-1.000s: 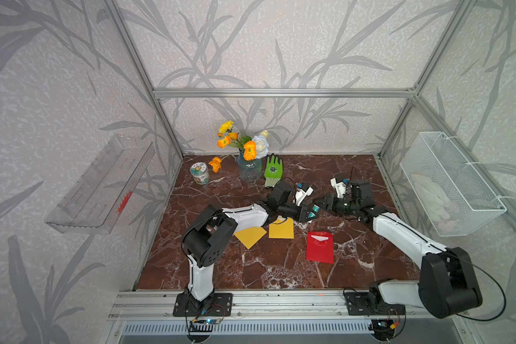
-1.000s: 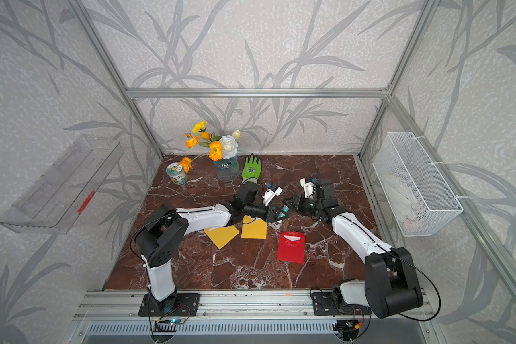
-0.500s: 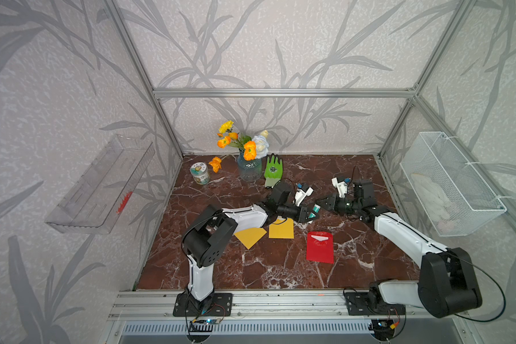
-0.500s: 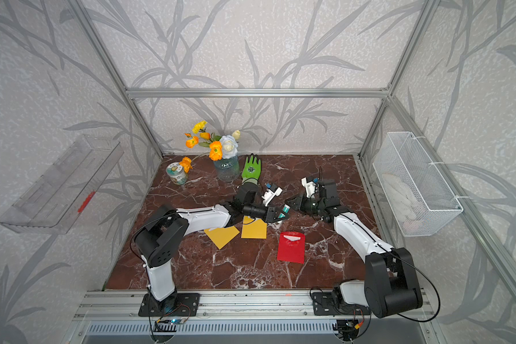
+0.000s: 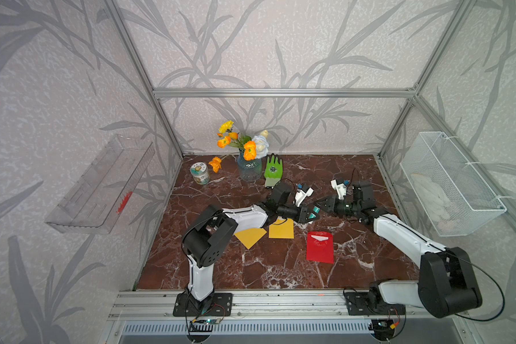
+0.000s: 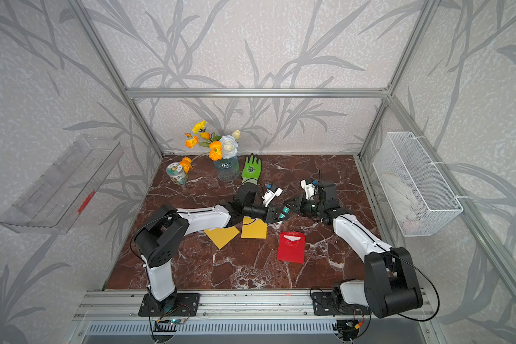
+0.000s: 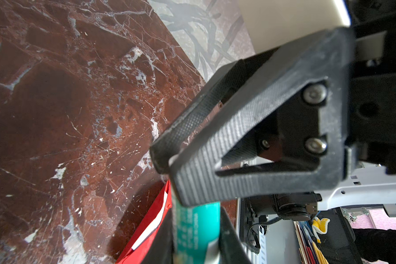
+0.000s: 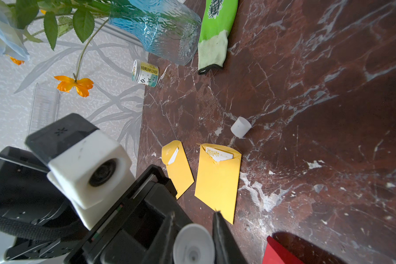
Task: Seal the envelope with a glue stick
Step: Unscrew the glue stick.
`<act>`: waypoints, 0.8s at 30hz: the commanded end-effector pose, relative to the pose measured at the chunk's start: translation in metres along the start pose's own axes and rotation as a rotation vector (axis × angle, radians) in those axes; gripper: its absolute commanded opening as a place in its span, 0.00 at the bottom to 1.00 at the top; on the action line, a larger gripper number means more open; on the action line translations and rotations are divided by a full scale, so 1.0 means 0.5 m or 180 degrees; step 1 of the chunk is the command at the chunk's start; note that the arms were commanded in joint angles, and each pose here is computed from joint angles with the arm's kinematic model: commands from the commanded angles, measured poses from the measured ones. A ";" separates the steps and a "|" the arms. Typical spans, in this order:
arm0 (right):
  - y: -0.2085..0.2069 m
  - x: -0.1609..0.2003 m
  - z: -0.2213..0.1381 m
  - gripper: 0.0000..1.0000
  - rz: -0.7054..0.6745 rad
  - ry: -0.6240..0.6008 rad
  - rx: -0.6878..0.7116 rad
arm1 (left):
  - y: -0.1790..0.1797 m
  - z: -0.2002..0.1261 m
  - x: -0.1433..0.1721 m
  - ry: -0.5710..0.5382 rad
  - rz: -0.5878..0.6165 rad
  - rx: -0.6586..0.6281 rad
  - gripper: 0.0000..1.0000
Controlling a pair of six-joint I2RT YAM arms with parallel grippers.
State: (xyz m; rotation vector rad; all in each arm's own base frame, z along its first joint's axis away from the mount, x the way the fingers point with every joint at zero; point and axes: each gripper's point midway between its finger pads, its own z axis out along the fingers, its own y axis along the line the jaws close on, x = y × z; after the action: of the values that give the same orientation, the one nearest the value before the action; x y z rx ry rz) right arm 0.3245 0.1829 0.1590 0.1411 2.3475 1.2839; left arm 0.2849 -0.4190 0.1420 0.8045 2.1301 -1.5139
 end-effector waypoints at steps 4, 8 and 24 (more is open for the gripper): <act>0.002 -0.004 0.001 0.22 -0.0001 -0.0049 -0.0008 | -0.018 -0.003 -0.002 -0.0019 0.0215 -0.0078 0.00; -0.024 0.002 0.007 0.18 0.0076 -0.0068 0.0263 | 0.004 -0.005 0.000 -0.0062 0.0489 -0.0609 0.00; -0.056 -0.007 0.023 0.40 -0.0048 -0.0578 0.1242 | 0.055 -0.019 -0.038 -0.0336 0.0506 -0.1625 0.00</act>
State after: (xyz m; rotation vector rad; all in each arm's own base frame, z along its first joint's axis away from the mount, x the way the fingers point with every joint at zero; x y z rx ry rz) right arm 0.3319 0.1834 0.1219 0.3691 2.4521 0.7974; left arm 0.3021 -0.4087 0.1017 0.6884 2.2318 -0.8537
